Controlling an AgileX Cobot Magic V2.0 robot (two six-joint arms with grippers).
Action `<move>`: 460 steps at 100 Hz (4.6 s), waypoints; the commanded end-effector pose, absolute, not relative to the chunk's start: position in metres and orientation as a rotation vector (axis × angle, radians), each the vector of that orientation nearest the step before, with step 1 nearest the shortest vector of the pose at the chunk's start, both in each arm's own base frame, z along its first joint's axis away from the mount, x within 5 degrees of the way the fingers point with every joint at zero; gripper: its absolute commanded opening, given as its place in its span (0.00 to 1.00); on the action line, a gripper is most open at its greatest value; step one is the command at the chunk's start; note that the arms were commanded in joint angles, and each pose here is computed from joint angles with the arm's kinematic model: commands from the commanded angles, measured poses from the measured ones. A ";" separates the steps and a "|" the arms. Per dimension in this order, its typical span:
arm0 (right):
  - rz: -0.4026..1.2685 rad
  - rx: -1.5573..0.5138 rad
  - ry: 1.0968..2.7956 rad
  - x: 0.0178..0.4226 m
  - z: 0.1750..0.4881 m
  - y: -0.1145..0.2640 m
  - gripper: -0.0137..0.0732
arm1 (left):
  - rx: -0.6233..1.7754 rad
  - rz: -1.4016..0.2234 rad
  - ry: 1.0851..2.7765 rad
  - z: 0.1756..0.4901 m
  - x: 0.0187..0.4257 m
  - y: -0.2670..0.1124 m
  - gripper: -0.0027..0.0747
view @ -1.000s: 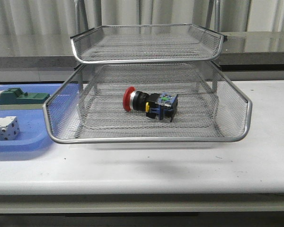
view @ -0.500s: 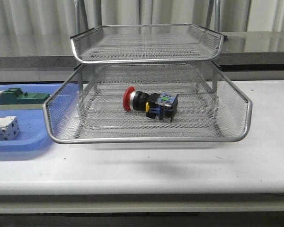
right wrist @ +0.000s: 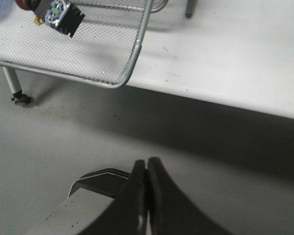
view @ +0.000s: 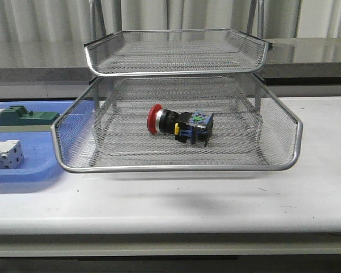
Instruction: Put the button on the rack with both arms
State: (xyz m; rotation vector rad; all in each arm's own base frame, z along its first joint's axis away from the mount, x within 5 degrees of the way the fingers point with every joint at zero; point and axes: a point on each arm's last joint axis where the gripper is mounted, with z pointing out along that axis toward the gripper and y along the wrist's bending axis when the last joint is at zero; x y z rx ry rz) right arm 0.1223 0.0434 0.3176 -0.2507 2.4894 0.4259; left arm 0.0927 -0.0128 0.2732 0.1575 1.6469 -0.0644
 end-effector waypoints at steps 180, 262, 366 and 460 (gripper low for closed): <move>0.270 -1.269 1.959 0.214 0.199 0.229 0.08 | 0.103 -0.051 1.560 0.289 0.093 -0.009 0.01; 0.135 -0.976 1.920 0.298 0.222 0.204 0.08 | 0.103 -0.051 1.560 0.289 0.093 -0.009 0.01; 0.265 -0.644 1.911 0.220 0.327 0.103 0.09 | 0.103 -0.051 1.560 0.289 0.093 -0.009 0.01; 0.108 -0.391 1.867 0.077 0.312 0.024 0.09 | 0.103 -0.051 1.560 0.289 0.093 -0.009 0.01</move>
